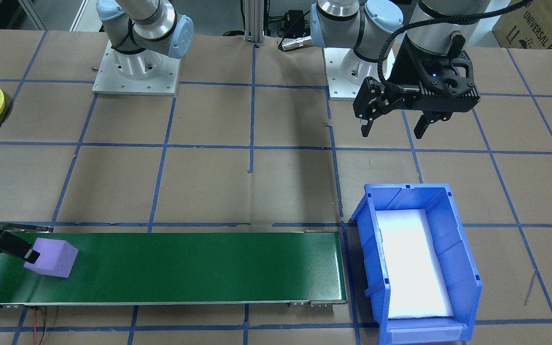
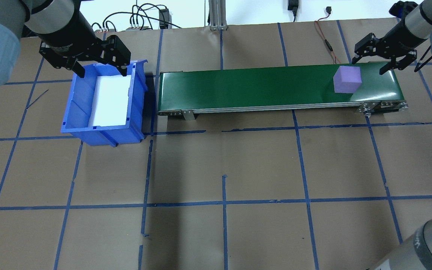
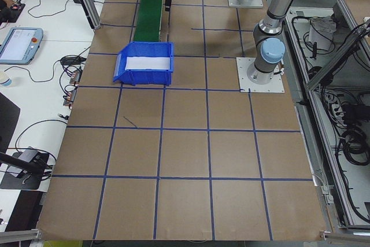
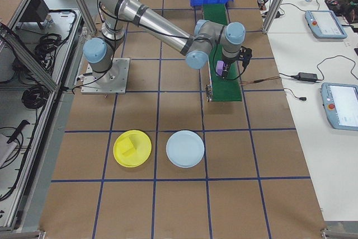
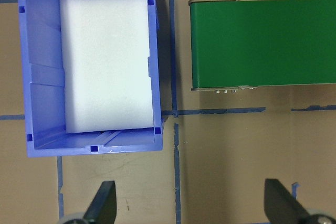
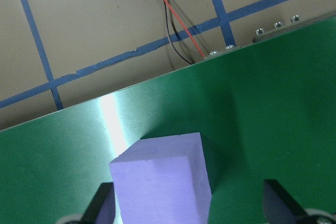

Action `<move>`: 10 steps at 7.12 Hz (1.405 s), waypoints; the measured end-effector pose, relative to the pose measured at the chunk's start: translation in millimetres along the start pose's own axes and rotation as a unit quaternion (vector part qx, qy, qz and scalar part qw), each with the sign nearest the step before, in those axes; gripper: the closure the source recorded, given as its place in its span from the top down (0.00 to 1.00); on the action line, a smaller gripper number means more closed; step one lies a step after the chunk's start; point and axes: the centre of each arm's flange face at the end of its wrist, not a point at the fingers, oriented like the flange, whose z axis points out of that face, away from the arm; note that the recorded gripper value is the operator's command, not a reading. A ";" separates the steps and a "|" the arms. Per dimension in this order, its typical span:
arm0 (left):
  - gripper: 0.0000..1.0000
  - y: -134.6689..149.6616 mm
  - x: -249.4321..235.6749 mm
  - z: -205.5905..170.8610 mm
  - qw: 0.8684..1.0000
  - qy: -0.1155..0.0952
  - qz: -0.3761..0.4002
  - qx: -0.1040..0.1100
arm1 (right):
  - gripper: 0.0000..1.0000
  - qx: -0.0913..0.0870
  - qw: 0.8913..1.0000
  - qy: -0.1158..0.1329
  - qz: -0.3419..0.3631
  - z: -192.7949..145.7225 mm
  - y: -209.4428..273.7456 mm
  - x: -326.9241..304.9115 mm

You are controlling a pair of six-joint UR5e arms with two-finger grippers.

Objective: Move block left to right into plate

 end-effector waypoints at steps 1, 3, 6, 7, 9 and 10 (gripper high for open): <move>1.00 0.1 0.3 0.2 1.000 0.000 0.000 0.000 | 1.00 0.003 1.000 -0.004 0.000 8.3 -4.2 0.9; 1.00 0.7 2.1 0.5 1.000 0.000 0.001 -0.001 | 0.67 0.000 1.000 -0.006 -0.002 28.5 -9.1 6.1; 1.00 0.9 3.2 0.3 1.000 0.001 0.003 0.000 | 0.27 -0.023 0.999 0.024 -0.025 53.9 2.2 18.5; 1.00 1.0 3.6 0.4 1.000 0.001 0.003 0.000 | 0.27 -0.025 0.997 0.048 -0.047 50.4 4.5 22.4; 1.00 1.2 3.8 0.8 1.000 0.001 0.003 -0.001 | 0.27 -0.007 0.990 0.098 -0.100 10.7 7.9 25.8; 1.00 1.3 3.8 0.9 1.000 0.001 0.003 -0.001 | 0.27 0.000 0.984 0.122 -0.126 -13.8 12.2 33.7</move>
